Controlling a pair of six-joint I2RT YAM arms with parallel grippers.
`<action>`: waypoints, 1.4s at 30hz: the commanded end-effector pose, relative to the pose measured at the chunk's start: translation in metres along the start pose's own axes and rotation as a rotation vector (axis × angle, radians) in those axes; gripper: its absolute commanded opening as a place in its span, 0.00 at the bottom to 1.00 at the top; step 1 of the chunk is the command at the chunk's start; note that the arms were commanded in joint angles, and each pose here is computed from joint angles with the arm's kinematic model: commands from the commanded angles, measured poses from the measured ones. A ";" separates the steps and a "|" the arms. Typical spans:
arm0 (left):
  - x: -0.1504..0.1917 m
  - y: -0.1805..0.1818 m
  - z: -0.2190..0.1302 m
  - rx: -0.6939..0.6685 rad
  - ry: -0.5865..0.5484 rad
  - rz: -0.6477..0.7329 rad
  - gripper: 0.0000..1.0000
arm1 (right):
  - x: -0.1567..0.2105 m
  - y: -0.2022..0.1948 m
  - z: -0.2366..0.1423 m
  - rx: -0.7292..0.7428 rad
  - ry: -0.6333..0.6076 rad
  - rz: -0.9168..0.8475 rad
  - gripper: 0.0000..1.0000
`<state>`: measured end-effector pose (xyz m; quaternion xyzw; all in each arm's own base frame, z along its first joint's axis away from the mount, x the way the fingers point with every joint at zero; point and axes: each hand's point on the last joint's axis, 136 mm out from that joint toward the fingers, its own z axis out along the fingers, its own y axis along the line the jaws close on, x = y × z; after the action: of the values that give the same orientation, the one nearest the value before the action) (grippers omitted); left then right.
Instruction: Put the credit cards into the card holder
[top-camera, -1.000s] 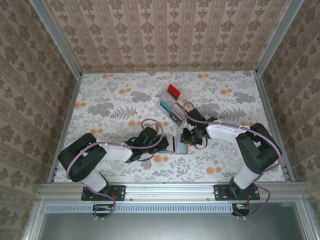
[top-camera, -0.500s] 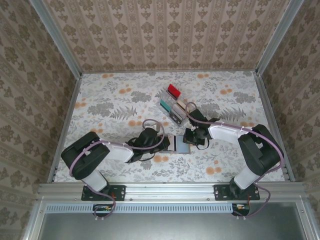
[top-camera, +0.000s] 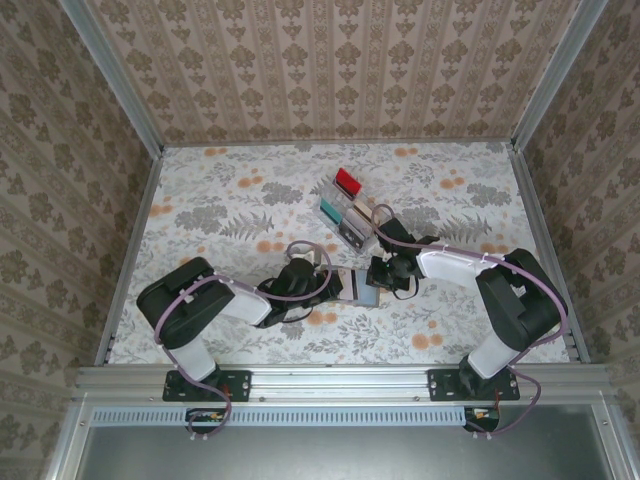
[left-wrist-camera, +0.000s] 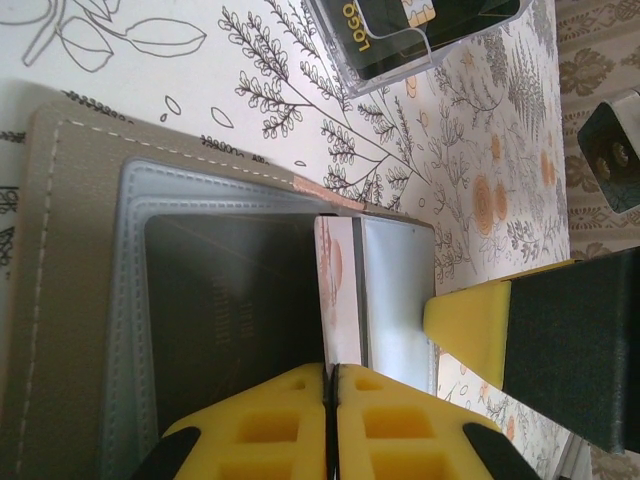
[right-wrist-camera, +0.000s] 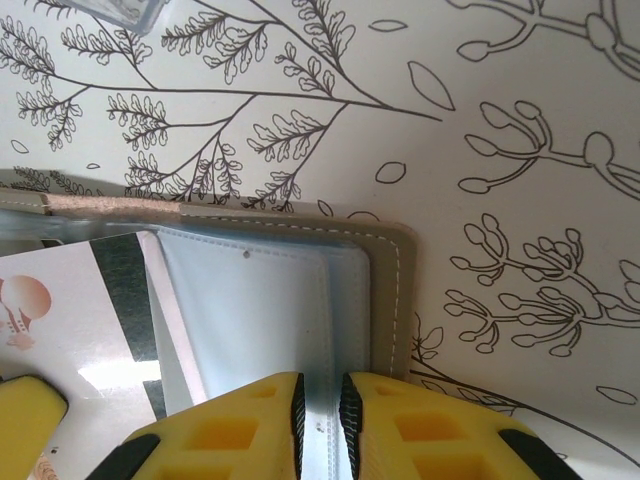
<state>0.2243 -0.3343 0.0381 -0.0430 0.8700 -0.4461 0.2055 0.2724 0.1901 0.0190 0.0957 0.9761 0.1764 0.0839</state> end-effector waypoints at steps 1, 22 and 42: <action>0.018 0.014 -0.005 -0.050 0.064 0.005 0.09 | 0.013 -0.025 0.011 0.096 0.050 0.033 0.22; 0.023 0.008 0.011 -0.080 0.223 0.063 0.12 | 0.013 -0.025 0.016 0.090 0.056 0.030 0.21; 0.016 0.006 0.002 -0.259 0.254 0.197 0.25 | 0.012 -0.023 0.015 0.081 0.052 0.032 0.21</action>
<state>0.2179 -0.3407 0.0356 0.0522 0.9273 -0.3432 0.1397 0.2730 0.1901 0.0180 0.0966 0.9760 0.1768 0.0820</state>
